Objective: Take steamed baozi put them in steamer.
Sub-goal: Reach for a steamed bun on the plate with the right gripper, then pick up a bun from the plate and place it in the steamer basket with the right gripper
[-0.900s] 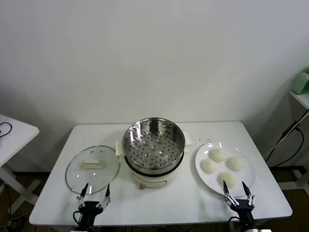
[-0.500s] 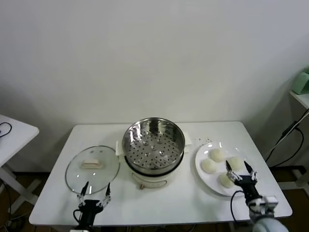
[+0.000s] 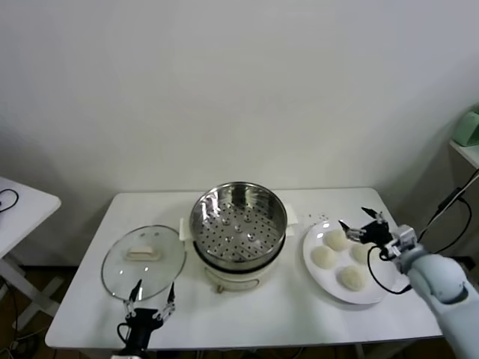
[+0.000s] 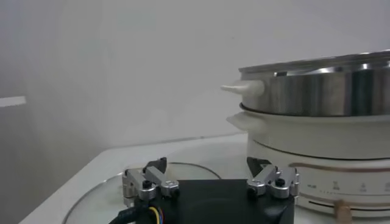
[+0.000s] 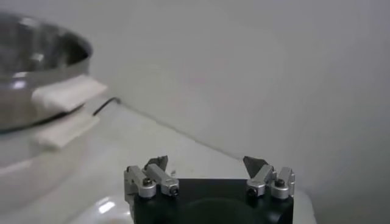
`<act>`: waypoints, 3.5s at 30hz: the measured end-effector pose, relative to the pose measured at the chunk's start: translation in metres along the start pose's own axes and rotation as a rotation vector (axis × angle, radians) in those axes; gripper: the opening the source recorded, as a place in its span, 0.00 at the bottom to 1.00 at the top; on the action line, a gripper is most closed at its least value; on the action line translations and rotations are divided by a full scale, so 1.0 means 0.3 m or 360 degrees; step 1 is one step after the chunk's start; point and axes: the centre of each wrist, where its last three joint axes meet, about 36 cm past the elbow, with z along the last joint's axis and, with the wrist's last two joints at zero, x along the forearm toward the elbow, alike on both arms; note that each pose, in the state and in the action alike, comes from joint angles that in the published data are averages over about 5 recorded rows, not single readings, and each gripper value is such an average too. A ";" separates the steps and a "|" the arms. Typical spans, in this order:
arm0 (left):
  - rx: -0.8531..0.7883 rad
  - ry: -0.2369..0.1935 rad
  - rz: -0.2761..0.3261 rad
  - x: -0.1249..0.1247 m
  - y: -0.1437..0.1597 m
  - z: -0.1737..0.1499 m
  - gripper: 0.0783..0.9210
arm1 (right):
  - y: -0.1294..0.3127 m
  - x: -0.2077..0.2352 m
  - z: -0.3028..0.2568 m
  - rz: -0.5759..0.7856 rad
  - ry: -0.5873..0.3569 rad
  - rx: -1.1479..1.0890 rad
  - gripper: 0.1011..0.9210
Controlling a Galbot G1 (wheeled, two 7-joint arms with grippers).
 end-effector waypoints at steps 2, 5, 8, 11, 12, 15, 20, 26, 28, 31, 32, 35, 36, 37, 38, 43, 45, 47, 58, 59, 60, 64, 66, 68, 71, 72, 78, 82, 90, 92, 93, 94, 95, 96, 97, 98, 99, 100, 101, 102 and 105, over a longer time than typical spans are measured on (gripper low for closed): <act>-0.0007 0.0001 0.0009 0.003 -0.002 0.003 0.88 | -0.052 -0.018 -0.019 -0.0099 0.0054 0.0147 0.88; -0.0017 -0.0001 0.0020 0.006 -0.006 0.005 0.88 | -0.124 -0.054 -0.049 -0.0262 0.0133 0.0327 0.88; -0.0028 0.0000 0.0024 0.007 -0.008 0.008 0.88 | -0.186 -0.094 -0.080 -0.0419 0.0217 0.0480 0.88; -0.0043 0.0002 0.0032 0.009 -0.010 0.013 0.88 | -0.237 -0.132 -0.108 -0.0556 0.0313 0.0620 0.88; -0.0048 0.0003 0.0035 0.010 -0.010 0.015 0.88 | -0.252 -0.144 -0.117 -0.0594 0.0345 0.0663 0.88; -0.0061 0.0004 0.0038 0.009 -0.008 0.019 0.88 | -0.291 -0.179 -0.147 -0.0697 0.0441 0.0781 0.88; -0.0077 0.0004 0.0047 0.005 -0.006 0.023 0.88 | -0.328 -0.245 -0.174 -0.0847 0.0589 0.0912 0.88; -0.0085 0.0002 0.0059 0.000 -0.008 0.025 0.88 | -0.346 -0.329 -0.199 -0.0958 0.0684 0.0960 0.88; -0.0088 0.0003 0.0062 0.002 -0.007 0.027 0.88 | -0.345 -0.359 -0.208 -0.0980 0.0697 0.0969 0.88; -0.0094 0.0005 0.0060 0.006 -0.003 0.031 0.88 | -0.340 -0.404 -0.220 -0.1007 0.0709 0.0970 0.88; -0.0096 0.0006 0.0059 0.007 -0.001 0.032 0.88 | -0.336 -0.418 -0.222 -0.1017 0.0712 0.0969 0.88; -0.0102 0.0010 0.0057 0.010 0.004 0.035 0.88 | -0.321 -0.460 -0.225 -0.1047 0.0724 0.0964 0.88; -0.0103 0.0011 0.0057 0.011 0.005 0.036 0.88 | -0.315 -0.473 -0.225 -0.1056 0.0727 0.0963 0.88; -0.0105 0.0011 0.0057 0.011 0.006 0.037 0.88 | -0.308 -0.486 -0.224 -0.1066 0.0731 0.0961 0.88; -0.0106 0.0012 0.0059 0.012 0.006 0.037 0.88 | -0.301 -0.498 -0.223 -0.1075 0.0734 0.0959 0.88; -0.0115 0.0014 0.0067 0.013 0.008 0.039 0.88 | -0.273 -0.545 -0.217 -0.1107 0.0737 0.0946 0.88; -0.0119 0.0014 0.0068 0.012 0.008 0.040 0.88 | -0.264 -0.561 -0.217 -0.1112 0.0735 0.0945 0.88; -0.0121 0.0014 0.0069 0.012 0.008 0.042 0.88 | -0.260 -0.574 -0.220 -0.1112 0.0733 0.0947 0.88; -0.0133 0.0013 0.0072 0.011 0.010 0.044 0.88 | -0.241 -0.614 -0.216 -0.1124 0.0751 0.0960 0.88; -0.0134 0.0013 0.0072 0.011 0.011 0.044 0.88 | -0.241 -0.616 -0.216 -0.1123 0.0751 0.0961 0.88; -0.0135 0.0013 0.0073 0.011 0.011 0.044 0.88 | -0.241 -0.618 -0.217 -0.1122 0.0751 0.0963 0.87; -0.0141 0.0016 0.0074 0.009 0.011 0.047 0.88 | -0.243 -0.625 -0.221 -0.1121 0.0746 0.0969 0.78; -0.0144 0.0018 0.0075 0.009 0.012 0.050 0.88 | -0.244 -0.627 -0.222 -0.1123 0.0743 0.0973 0.74; -0.0147 0.0018 0.0076 0.009 0.011 0.053 0.88 | -0.244 -0.627 -0.223 -0.1127 0.0741 0.0979 0.69; -0.0151 0.0018 0.0077 0.010 0.011 0.055 0.88 | -0.250 -0.624 -0.225 -0.1129 0.0734 0.0985 0.65; -0.0152 0.0017 0.0077 0.010 0.012 0.055 0.88 | -0.253 -0.621 -0.227 -0.1129 0.0730 0.0986 0.65; -0.0158 0.0014 0.0072 0.011 0.017 0.055 0.88 | -0.290 -0.586 -0.276 -0.1127 0.0679 0.1017 0.65; -0.0161 0.0007 0.0067 0.013 0.021 0.049 0.88 | -0.347 -0.532 -0.374 -0.1110 0.0608 0.1082 0.64; -0.0177 0.0005 0.0065 0.023 0.038 0.043 0.88 | -0.443 -0.391 -0.712 -0.1089 0.0385 0.1311 0.64; -0.0178 0.0003 0.0067 0.023 0.038 0.042 0.88 | -0.453 -0.353 -0.807 -0.1085 0.0322 0.1381 0.64; -0.0178 0.0002 0.0068 0.023 0.038 0.042 0.88 | -0.453 -0.335 -0.854 -0.1085 0.0290 0.1419 0.64; -0.0179 0.0001 0.0070 0.023 0.037 0.043 0.88 | -0.451 -0.319 -0.901 -0.1086 0.0257 0.1459 0.64; -0.0179 0.0000 0.0072 0.023 0.036 0.043 0.88 | -0.447 -0.303 -0.946 -0.1089 0.0225 0.1499 0.64; -0.0179 -0.0001 0.0074 0.023 0.035 0.044 0.88 | -0.439 -0.289 -0.991 -0.1094 0.0193 0.1543 0.64; -0.0179 -0.0001 0.0077 0.023 0.034 0.046 0.88 | -0.429 -0.277 -1.034 -0.1102 0.0160 0.1589 0.64; -0.0179 -0.0002 0.0078 0.022 0.033 0.047 0.88 | -0.415 -0.268 -1.074 -0.1111 0.0127 0.1635 0.64; -0.0179 -0.0002 0.0080 0.022 0.032 0.047 0.88 | -0.399 -0.261 -1.113 -0.1121 0.0095 0.1683 0.64; -0.0180 -0.0003 0.0080 0.020 0.032 0.048 0.88 | -0.381 -0.257 -1.149 -0.1132 0.0063 0.1733 0.64; -0.0180 -0.0005 0.0080 0.019 0.032 0.047 0.88 | -0.363 -0.255 -1.181 -0.1143 0.0031 0.1783 0.64; -0.0181 -0.0007 0.0080 0.017 0.033 0.047 0.88 | -0.342 -0.255 -1.213 -0.1156 -0.0003 0.1835 0.64; -0.0187 -0.0009 0.0076 0.014 0.039 0.048 0.88 | -0.276 -0.267 -1.297 -0.1193 -0.0103 0.2005 0.64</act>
